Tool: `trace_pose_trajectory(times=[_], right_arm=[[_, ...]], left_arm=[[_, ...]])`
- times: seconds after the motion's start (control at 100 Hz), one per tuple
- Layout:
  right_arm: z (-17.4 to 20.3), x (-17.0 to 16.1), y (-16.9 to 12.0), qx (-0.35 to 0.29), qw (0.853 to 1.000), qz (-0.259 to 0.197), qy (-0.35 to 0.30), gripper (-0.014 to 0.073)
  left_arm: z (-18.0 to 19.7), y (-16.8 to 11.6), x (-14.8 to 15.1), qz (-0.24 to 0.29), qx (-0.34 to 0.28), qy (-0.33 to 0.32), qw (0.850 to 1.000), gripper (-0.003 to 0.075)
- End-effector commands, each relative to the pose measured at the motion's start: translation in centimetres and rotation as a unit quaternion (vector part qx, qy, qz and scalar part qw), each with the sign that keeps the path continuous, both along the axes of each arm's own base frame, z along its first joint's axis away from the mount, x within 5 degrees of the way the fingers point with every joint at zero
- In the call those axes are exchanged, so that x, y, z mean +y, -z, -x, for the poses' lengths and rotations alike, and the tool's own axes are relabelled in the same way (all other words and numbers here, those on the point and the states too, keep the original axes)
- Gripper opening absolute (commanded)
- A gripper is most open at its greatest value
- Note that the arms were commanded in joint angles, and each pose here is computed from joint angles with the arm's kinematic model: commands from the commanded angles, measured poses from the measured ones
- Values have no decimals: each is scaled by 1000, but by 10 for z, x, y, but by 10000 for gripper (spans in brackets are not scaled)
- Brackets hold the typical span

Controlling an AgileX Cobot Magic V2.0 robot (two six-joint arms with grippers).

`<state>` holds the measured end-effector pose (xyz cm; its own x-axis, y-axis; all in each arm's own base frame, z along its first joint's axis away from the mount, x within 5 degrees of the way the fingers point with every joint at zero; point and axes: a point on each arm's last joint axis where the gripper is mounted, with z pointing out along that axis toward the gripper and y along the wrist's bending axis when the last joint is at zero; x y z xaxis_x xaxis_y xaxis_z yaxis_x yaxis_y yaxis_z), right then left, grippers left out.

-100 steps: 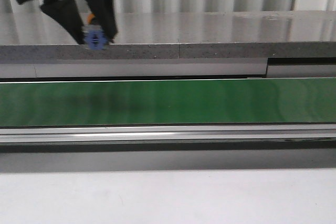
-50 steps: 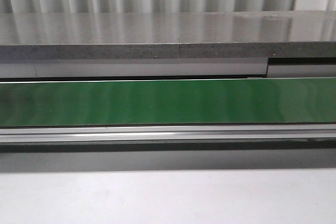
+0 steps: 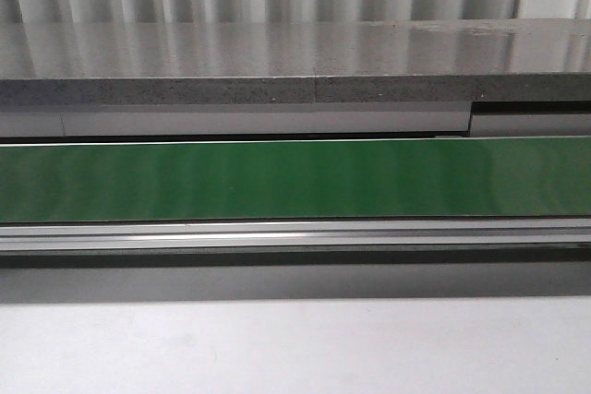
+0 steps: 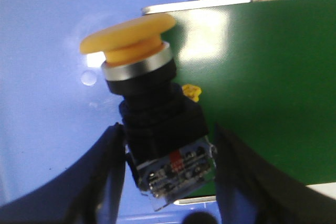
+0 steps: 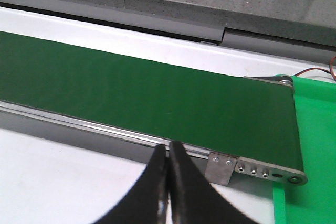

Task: Move button from right to left
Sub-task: 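Carry the button with the left gripper over the blue tray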

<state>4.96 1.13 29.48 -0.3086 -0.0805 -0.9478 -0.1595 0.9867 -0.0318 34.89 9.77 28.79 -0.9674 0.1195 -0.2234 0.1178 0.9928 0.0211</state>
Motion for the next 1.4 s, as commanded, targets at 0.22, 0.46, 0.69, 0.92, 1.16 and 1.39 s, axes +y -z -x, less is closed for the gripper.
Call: trace_pose_trajectory(times=[0.22, 0.46, 0.69, 0.92, 1.16, 1.39], right_arm=[[-2, 0, -14, -48, 999, -6, 4, -65], [-2, 0, -14, -48, 999, -6, 4, -65], [-2, 0, -14, -48, 999, -6, 4, -65], [-2, 0, -14, -48, 999, -6, 4, -65], [-2, 0, -14, -48, 999, -6, 4, -65], [-2, 0, -14, -48, 999, -6, 4, -65]], left_arm=[[13, 7, 44, -31, -63, -29, 997, -20], [5, 55, 66, -9, 0, -43, 999, -20], [0, 75, 70, -14, 17, -12, 1000, 22], [-2, 75, 72, -28, 10, -9, 1000, 388], [-3, 67, 72, -36, -14, -12, 999, 408], [4, 24, 66, -51, -87, -23, 995, 147]])
